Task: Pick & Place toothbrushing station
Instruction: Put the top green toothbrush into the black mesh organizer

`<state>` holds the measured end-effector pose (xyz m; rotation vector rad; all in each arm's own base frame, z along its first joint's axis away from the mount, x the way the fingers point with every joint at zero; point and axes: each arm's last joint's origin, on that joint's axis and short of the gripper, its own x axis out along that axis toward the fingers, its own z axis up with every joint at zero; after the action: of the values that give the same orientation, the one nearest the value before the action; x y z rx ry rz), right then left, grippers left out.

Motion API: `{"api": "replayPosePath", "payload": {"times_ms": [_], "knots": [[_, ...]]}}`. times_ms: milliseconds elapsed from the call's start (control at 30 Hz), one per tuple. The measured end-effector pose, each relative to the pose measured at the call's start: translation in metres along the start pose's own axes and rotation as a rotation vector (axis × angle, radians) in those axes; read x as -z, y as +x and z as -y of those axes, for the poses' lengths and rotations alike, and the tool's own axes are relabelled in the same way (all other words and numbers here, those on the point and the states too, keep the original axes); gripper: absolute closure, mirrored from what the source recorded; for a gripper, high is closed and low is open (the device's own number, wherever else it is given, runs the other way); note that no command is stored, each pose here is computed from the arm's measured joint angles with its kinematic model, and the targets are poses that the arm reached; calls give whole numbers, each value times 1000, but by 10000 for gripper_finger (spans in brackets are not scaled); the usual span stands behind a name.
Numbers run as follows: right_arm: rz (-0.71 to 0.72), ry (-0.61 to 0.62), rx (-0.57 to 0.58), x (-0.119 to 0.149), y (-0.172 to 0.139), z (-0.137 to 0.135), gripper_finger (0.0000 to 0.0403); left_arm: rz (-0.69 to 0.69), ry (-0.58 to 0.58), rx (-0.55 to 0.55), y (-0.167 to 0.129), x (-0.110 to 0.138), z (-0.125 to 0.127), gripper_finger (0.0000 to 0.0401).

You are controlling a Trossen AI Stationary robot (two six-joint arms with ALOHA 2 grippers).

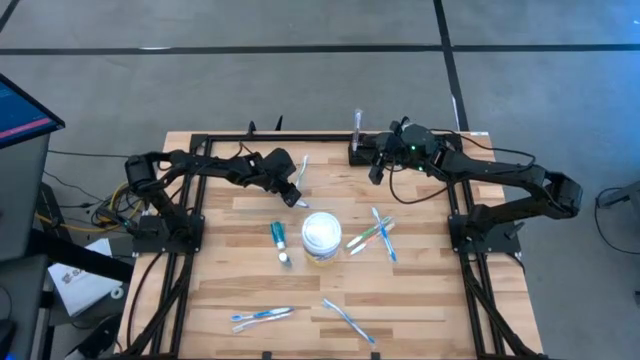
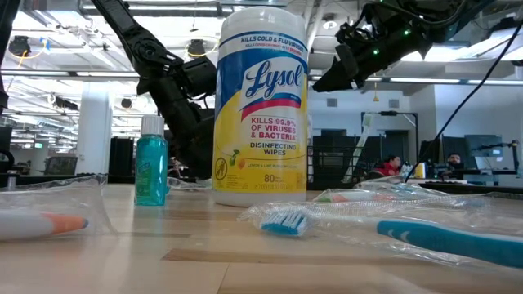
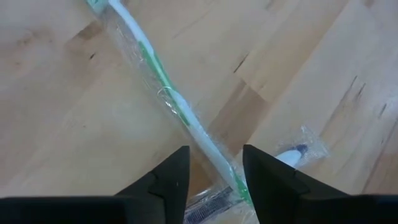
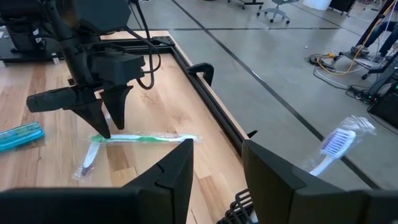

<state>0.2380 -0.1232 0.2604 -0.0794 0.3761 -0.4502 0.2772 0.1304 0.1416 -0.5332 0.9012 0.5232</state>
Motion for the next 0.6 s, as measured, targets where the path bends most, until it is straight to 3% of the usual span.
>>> {"api": "replayPosePath", "payload": {"times_ms": [400,600], "knots": [[1,-3,-7,0,0,-2,275,-51,-41,-19,24,7,-4,269],[2,-4,-11,-1,0,-3,275,-33,-58,-14,17,6,-3,354]]}}
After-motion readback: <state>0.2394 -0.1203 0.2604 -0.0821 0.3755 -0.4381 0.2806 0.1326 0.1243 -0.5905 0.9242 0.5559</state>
